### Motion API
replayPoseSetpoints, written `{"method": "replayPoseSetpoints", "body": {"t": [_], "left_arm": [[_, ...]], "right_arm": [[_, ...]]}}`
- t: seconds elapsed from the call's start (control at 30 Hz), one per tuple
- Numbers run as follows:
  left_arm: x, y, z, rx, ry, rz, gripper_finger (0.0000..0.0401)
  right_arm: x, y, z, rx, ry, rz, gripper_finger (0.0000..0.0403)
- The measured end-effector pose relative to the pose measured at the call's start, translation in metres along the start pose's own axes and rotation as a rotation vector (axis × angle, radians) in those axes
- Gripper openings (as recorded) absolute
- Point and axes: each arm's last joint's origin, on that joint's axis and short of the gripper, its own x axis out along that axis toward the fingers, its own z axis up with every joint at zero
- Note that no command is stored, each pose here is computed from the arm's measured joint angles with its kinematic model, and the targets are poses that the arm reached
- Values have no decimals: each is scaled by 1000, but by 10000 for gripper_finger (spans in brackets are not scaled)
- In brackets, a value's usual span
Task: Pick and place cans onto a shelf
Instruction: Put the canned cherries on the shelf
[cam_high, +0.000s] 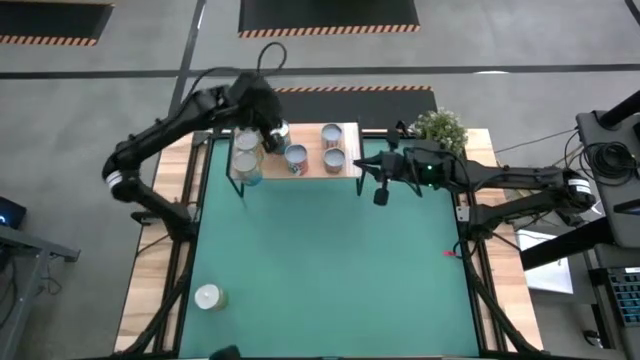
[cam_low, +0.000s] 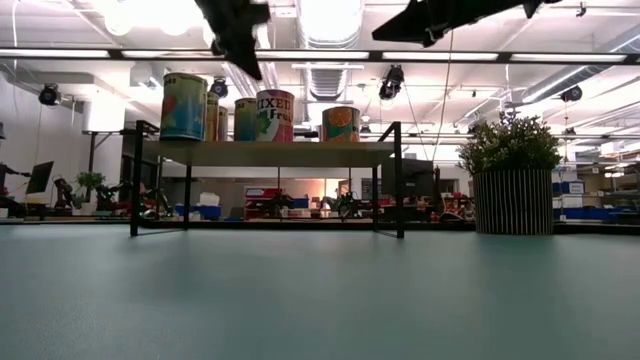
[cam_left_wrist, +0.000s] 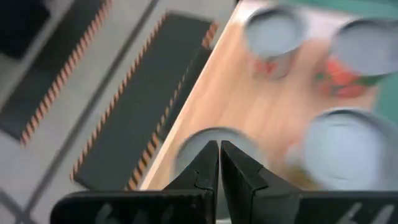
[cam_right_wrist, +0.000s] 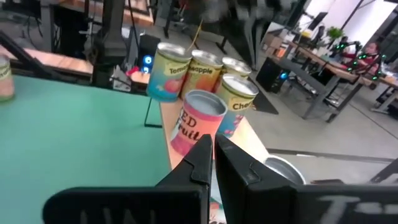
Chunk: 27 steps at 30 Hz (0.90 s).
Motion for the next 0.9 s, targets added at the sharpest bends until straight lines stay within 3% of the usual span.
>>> {"method": "replayPoseSetpoints", "body": {"t": [0.27,0.9], "left_arm": [[36,22,5,-55,192,-10,0],[42,18,4,-104,257,-25,0]], "right_arm": [[-4,3,-10,-7,21,6,9],[-4,3,-11,-10,27,8,9]]}}
